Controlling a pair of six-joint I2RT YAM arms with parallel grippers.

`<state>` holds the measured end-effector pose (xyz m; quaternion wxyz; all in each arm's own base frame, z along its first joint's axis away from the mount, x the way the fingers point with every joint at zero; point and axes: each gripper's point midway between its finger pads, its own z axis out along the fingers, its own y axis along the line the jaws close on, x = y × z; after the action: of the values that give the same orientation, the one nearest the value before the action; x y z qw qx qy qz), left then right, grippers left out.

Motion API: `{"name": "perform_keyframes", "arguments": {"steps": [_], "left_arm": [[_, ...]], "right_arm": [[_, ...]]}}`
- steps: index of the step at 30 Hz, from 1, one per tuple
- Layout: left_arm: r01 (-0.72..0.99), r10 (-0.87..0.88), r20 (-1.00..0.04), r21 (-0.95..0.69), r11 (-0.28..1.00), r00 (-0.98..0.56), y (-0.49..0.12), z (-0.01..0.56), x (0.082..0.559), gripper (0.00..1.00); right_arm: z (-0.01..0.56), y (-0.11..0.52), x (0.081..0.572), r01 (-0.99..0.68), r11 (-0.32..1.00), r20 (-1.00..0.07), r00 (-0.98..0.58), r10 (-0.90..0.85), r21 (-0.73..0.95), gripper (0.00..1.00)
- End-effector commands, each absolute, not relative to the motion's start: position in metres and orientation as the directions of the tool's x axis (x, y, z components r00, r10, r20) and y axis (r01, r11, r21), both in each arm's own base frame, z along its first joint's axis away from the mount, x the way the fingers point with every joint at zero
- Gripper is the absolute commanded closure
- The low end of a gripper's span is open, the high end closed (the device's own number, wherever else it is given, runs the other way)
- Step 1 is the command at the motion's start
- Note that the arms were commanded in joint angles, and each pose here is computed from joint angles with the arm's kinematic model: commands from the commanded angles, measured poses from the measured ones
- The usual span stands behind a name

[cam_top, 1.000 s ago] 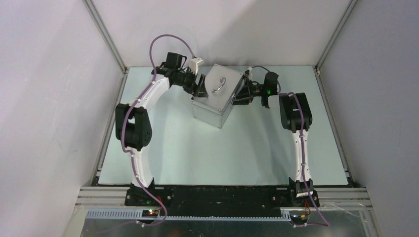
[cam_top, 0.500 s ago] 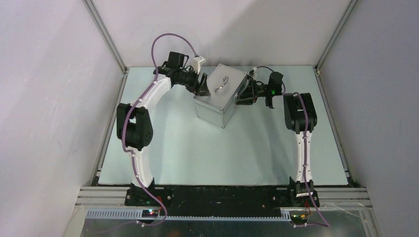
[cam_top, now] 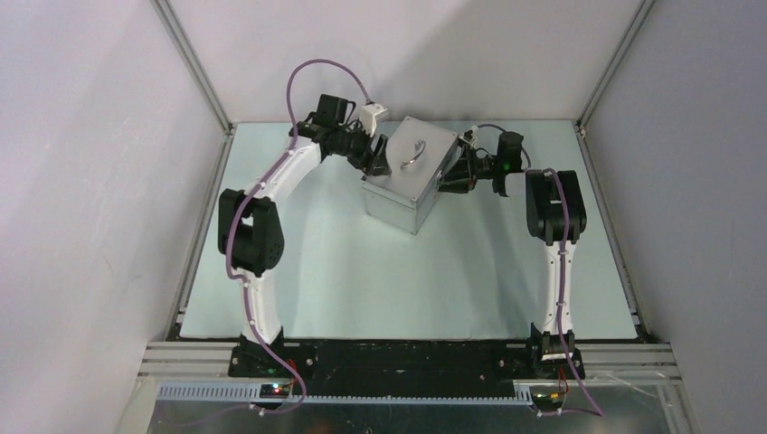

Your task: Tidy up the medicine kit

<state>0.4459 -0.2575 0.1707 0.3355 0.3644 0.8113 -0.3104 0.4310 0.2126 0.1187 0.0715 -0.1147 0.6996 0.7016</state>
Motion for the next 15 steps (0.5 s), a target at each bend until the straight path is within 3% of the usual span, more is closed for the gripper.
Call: {"name": "perform_keyframes", "arguments": {"steps": [1,7,15], "left_arm": [[0.834,0.454,-0.773,-0.169,0.526,-0.443,-0.265,0.175,0.449,0.27],[0.916,0.371,-0.884,-0.135,0.377,-0.283,-0.291,0.251,0.439,0.22],[0.913,0.415,-0.825,-0.269,0.306,-0.383,-0.319,0.195,0.416,0.20]], "right_arm": [[0.164,0.216,0.452,-0.435,-0.010,-0.435,-0.900,-0.031,0.901,0.46],[0.160,0.219,0.460,-0.447,0.002,-0.447,-0.894,-0.012,0.894,0.43],[0.148,0.221,0.470,-0.417,0.017,-0.418,-0.909,0.010,0.909,0.39]]}}
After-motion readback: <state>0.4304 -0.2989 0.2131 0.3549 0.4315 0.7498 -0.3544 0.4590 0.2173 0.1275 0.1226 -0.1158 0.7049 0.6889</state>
